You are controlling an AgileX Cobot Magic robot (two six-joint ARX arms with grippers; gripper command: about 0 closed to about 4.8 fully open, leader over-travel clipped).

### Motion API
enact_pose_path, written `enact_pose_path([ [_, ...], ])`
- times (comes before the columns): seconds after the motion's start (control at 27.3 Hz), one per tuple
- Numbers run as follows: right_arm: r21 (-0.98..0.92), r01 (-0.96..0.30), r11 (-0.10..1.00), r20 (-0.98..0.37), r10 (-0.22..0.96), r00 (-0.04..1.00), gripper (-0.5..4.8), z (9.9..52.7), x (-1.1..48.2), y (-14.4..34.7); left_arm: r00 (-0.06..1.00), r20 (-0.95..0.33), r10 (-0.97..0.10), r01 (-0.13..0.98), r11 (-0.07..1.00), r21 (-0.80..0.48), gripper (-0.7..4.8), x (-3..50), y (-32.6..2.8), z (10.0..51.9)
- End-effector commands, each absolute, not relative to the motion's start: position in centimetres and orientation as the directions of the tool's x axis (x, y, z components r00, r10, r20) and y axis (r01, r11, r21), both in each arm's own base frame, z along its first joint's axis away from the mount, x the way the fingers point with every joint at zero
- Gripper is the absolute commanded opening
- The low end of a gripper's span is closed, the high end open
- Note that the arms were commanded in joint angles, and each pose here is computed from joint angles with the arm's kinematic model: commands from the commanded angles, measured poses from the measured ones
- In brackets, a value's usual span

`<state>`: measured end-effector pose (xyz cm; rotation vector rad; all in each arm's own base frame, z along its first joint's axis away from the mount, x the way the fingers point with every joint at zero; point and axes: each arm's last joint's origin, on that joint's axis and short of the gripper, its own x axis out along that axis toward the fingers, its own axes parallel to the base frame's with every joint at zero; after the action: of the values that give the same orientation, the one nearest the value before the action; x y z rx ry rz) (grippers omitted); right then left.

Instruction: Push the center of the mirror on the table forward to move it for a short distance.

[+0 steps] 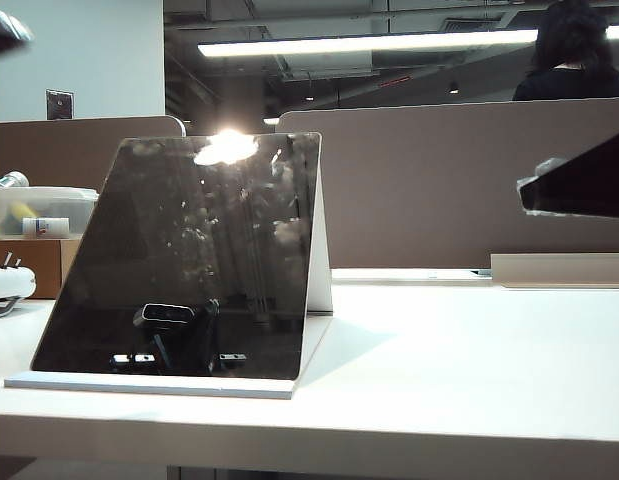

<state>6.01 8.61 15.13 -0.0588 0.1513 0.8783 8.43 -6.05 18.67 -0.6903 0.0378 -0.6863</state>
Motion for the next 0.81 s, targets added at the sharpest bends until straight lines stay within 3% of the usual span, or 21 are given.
enact_pose_path([
  [0.04,0.013,-0.769,0.639,-0.145,0.762,0.631,-0.05,15.1,6.0,8.6,0.811,0.144,-0.566,0.538,0.627,-0.563,-0.05,8.7,-6.9,19.1],
  [0.51,0.013,-0.769,0.640,-0.146,0.762,0.632,-0.05,15.1,6.0,8.6,0.838,-0.085,-0.538,0.462,0.785,-0.413,-0.05,13.3,-11.4,21.3],
  [0.81,0.013,-0.768,0.641,-0.147,0.761,0.632,-0.05,15.1,6.1,8.6,0.866,-0.248,-0.434,0.344,0.877,-0.335,-0.05,17.1,-14.4,20.2],
])
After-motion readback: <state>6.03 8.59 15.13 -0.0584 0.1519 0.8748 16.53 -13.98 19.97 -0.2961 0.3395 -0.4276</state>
